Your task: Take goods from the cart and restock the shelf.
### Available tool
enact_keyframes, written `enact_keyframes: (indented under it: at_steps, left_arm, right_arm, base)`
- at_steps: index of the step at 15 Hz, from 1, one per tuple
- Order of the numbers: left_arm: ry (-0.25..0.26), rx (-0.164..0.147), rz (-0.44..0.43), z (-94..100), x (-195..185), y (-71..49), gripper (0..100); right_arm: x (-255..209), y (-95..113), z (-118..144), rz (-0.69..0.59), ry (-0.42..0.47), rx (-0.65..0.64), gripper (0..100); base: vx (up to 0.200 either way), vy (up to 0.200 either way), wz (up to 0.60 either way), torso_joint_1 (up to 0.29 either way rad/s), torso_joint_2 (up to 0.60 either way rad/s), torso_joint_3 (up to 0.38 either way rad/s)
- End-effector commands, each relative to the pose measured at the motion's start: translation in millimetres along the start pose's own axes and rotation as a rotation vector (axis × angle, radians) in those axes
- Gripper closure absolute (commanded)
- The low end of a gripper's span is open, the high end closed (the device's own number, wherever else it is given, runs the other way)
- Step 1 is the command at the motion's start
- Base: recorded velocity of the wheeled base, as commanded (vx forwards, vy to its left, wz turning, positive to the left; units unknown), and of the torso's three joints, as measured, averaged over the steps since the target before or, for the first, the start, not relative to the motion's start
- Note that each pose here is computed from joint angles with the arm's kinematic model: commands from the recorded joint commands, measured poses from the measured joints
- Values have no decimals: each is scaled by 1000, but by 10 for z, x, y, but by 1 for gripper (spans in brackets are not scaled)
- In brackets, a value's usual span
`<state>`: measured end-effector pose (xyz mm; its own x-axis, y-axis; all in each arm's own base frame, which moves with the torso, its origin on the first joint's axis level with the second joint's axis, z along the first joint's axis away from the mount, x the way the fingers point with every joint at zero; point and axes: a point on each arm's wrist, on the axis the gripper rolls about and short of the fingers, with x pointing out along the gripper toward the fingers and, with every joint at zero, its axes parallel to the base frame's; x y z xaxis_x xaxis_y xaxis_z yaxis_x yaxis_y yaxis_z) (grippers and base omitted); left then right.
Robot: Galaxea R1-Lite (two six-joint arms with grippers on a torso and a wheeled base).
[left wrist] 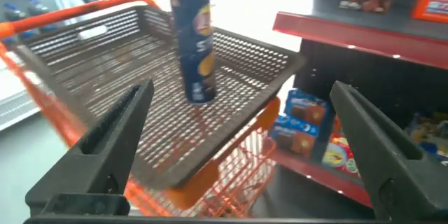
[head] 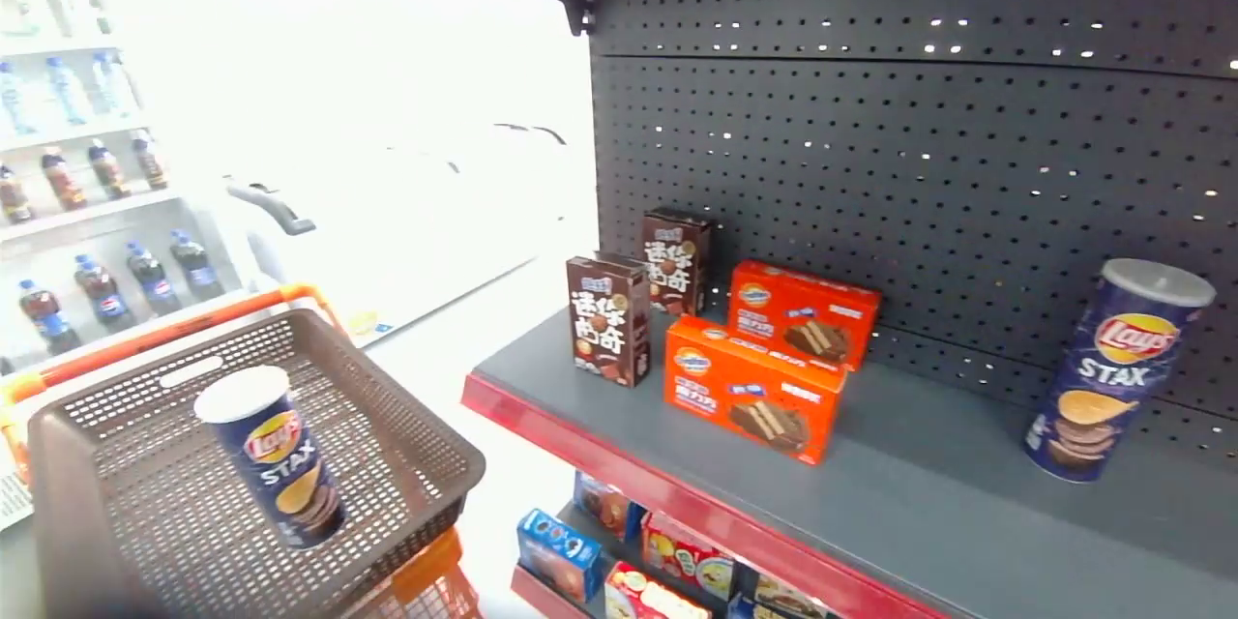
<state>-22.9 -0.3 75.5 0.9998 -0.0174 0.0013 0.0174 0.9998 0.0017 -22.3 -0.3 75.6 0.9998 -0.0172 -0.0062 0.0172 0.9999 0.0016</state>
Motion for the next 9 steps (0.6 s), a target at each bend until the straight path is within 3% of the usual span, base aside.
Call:
enact_keyframes:
  at_steps: [1,4,8,9]
  left_arm:
    - [1,0,1,0,1,0,0]
    - [1,1,1,0,1,0,0]
    - [0,12,7,7,-1,1,0]
    - [-43,26,3,147,-40,2,0]
  right_arm:
    - [1,0,0,0,2,0,0]
    - [1,0,0,0,2,0,0]
    - [1,0,0,2,2,1,0]
    - [1,0,0,2,2,1,0]
  base:
    - [0,0,600,2,2,2]
    - [0,0,600,1,4,5]
    - [0,0,0,0,0,0]
    - [0,0,0,0,0,0]
